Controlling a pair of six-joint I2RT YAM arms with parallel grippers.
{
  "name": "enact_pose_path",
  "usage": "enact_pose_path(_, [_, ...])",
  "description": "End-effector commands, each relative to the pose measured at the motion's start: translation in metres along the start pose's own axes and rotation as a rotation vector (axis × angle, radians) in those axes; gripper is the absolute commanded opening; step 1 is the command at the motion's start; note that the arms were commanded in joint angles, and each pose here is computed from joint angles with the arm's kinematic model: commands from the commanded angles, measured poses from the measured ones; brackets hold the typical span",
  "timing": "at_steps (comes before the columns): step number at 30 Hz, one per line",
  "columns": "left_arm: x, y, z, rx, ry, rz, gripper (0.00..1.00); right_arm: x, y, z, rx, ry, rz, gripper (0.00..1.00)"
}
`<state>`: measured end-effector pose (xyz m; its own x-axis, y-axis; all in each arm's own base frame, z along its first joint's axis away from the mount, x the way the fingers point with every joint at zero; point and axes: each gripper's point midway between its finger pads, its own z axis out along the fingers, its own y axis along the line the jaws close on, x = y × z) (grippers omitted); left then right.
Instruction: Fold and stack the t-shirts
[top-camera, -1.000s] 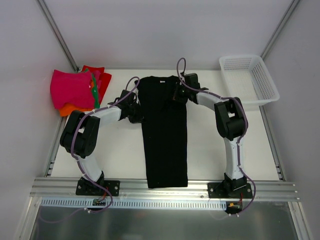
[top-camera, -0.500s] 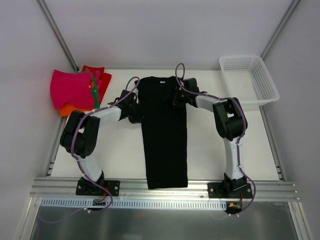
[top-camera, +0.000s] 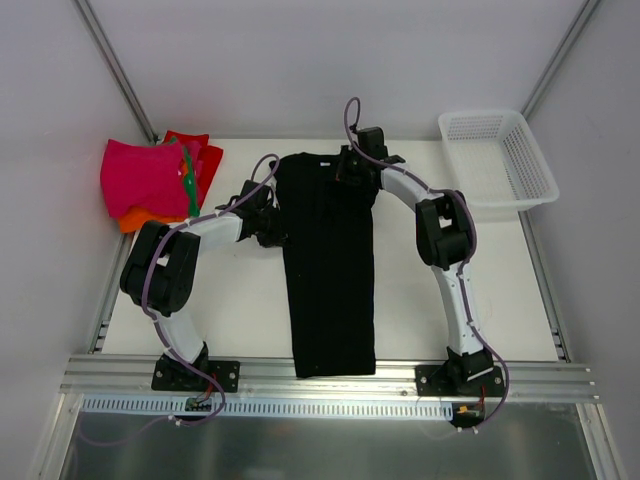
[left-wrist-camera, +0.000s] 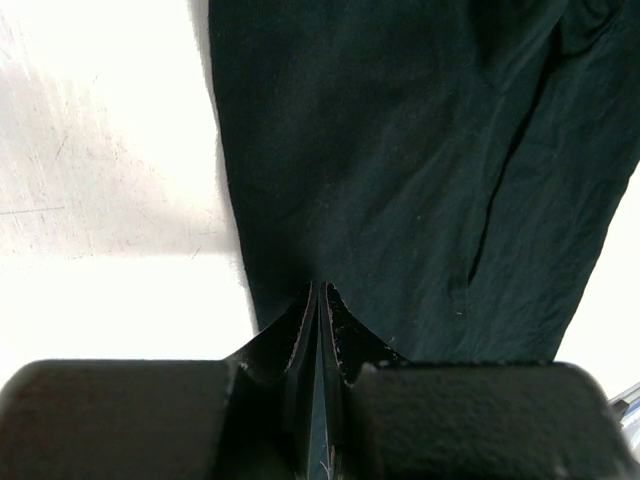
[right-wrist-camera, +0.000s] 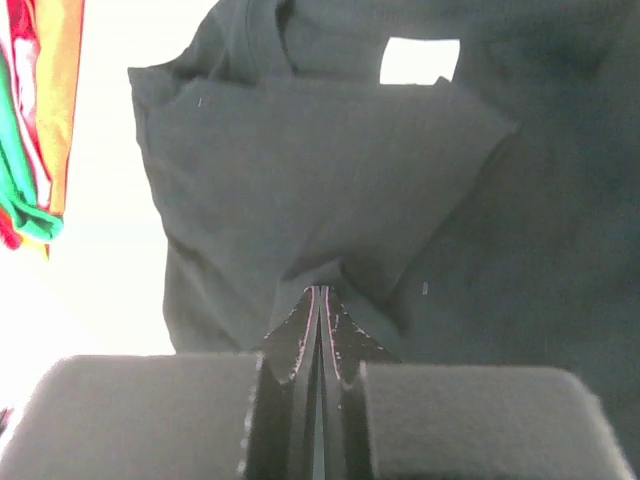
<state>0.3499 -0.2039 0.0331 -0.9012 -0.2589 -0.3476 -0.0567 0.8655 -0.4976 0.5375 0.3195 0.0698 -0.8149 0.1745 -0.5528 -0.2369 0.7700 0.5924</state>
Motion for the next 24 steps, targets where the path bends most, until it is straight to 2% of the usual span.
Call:
enact_pose_path(1, [-0.004, -0.007, -0.008, 0.016, -0.036, 0.017, 0.04, 0.0, 0.001, 0.01, 0.004, 0.032, -0.011, 0.01])
enact_pose_path(8, [-0.002, -0.005, -0.008, 0.009, -0.034, 0.014, 0.04, 0.013, -0.011, 0.033, 0.0, 0.069, 0.02, 0.0])
enact_pose_path(17, [0.0, -0.003, -0.005, 0.003, -0.027, 0.005, 0.04, 0.004, -0.006, 0.012, 0.007, 0.026, -0.024, 0.01])
enact_pose_path(18, [-0.001, -0.004, -0.007, 0.005, -0.031, 0.006, 0.04, 0.014, -0.013, 0.011, 0.02, 0.034, -0.018, 0.01])
enact_pose_path(19, [-0.002, -0.003, -0.007, 0.004, -0.034, 0.008, 0.04, -0.005, 0.002, 0.0, -0.012, -0.034, -0.045, 0.01])
enact_pose_path(24, [-0.001, -0.002, -0.01, 0.001, -0.04, 0.009, 0.04, -0.022, 0.012, -0.023, -0.019, -0.15, -0.066, 0.0])
